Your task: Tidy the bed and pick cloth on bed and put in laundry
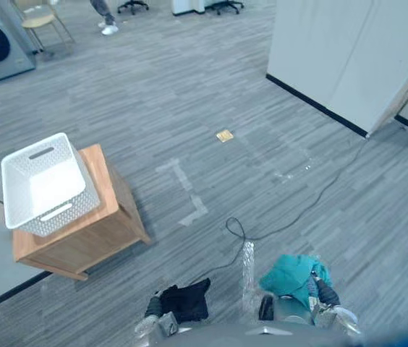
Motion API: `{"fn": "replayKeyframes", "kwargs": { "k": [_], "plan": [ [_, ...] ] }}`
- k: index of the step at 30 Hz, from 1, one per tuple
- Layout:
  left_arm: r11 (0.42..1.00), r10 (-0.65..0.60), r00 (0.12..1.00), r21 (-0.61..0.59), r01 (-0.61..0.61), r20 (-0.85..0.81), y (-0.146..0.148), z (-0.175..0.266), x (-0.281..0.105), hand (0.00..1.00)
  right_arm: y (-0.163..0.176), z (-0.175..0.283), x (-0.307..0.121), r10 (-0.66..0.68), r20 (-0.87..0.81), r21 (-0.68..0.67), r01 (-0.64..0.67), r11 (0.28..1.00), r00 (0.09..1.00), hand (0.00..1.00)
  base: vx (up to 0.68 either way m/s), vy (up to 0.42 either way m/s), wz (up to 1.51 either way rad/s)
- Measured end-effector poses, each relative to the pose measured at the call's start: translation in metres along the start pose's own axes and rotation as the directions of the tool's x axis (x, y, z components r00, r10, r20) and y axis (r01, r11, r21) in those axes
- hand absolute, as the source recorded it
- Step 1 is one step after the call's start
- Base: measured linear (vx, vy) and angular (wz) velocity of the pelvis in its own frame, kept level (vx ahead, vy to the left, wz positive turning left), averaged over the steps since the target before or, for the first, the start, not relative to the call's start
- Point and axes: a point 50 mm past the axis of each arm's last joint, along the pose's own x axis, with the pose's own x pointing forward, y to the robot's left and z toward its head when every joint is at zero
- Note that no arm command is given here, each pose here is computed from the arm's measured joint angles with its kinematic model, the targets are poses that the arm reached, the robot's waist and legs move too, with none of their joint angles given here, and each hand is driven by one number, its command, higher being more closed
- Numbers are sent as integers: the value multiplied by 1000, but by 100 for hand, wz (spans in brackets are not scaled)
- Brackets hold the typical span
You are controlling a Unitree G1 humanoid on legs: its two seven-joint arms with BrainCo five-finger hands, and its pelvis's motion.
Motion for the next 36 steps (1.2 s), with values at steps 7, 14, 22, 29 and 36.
{"fn": "replayKeyframes", "kwargs": {
  "k": [7,14,22,29,36],
  "plan": [
    [997,-9,998,73,4,67,11,10,0,100,1,-8,3,-7,-80,5,8,1000,997,100,153,-30,12],
    [989,-19,997,150,8,71,11,26,4,100,-4,-15,0,-46,-82,-8,46,999,996,100,306,219,97],
    [988,60,997,146,-53,-50,22,2,0,100,-5,1,4,-48,-65,-129,40,991,997,100,153,238,87],
    [976,20,1000,215,-15,-19,6,15,4,100,3,8,5,-29,1,-128,29,991,1000,100,76,-56,149],
    [989,-1,1000,148,3,-12,-14,12,4,100,10,20,6,34,61,-140,-25,990,998,100,220,-258,101]
  ]
}}
